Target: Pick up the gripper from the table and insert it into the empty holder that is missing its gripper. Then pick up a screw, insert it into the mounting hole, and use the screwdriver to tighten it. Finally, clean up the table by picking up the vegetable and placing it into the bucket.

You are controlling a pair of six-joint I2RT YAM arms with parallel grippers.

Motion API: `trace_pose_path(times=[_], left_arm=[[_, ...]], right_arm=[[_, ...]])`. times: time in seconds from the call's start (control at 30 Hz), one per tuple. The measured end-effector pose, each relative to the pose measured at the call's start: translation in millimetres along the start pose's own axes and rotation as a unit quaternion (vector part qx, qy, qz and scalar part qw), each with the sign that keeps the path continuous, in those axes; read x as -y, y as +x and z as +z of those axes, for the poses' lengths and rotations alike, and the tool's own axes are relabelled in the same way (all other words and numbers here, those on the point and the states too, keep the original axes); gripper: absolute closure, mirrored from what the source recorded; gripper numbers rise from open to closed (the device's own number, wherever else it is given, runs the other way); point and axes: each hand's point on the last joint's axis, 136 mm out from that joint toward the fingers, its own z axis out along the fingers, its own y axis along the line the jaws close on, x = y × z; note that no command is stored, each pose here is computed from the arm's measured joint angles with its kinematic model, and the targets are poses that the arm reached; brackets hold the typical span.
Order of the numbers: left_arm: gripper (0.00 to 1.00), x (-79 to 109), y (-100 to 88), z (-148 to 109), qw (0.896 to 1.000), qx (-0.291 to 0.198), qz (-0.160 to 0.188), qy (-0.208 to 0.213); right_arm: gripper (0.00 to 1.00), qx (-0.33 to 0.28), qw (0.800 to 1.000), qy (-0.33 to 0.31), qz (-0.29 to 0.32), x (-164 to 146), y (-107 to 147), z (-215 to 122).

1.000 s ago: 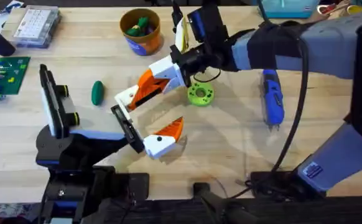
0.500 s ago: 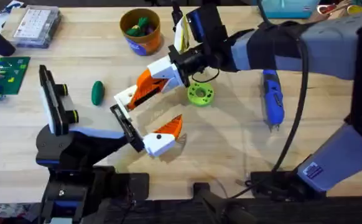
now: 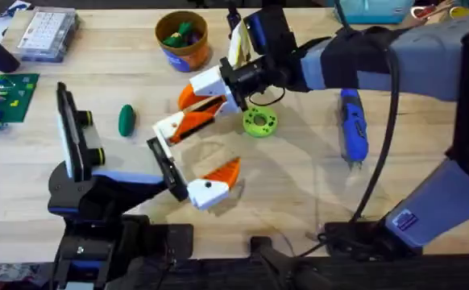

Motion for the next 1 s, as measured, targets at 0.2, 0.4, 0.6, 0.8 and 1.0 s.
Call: trace_pose_path(times=[0.2,0.4,0.6,0.8,1.0], left_arm=[[0.01,9.9,1.8,1,1.0,-0.004,0.014,0.027],[0.01,12.1,2.4,0,0.999,-0.005,0.016,0.034],[0.01,12.4,2.5,0,0.999,-0.005,0.016,0.034],[0.01,12.5,2.4,0,0.999,-0.005,0.016,0.035],[0.01,12.5,2.5,0,0.999,-0.005,0.016,0.035]], right_arm=[[0.595,0.03,0.999,0.016,0.013,14,-14,-9],[0.56,0.049,0.999,0.015,0.017,19,-24,-27],[0.523,0.041,0.996,0.036,0.068,37,-8,-48],[0.456,0.024,0.999,0.02,-0.016,13,10,-60],[0.422,0.007,0.997,-0.005,-0.082,-1,18,-58]])
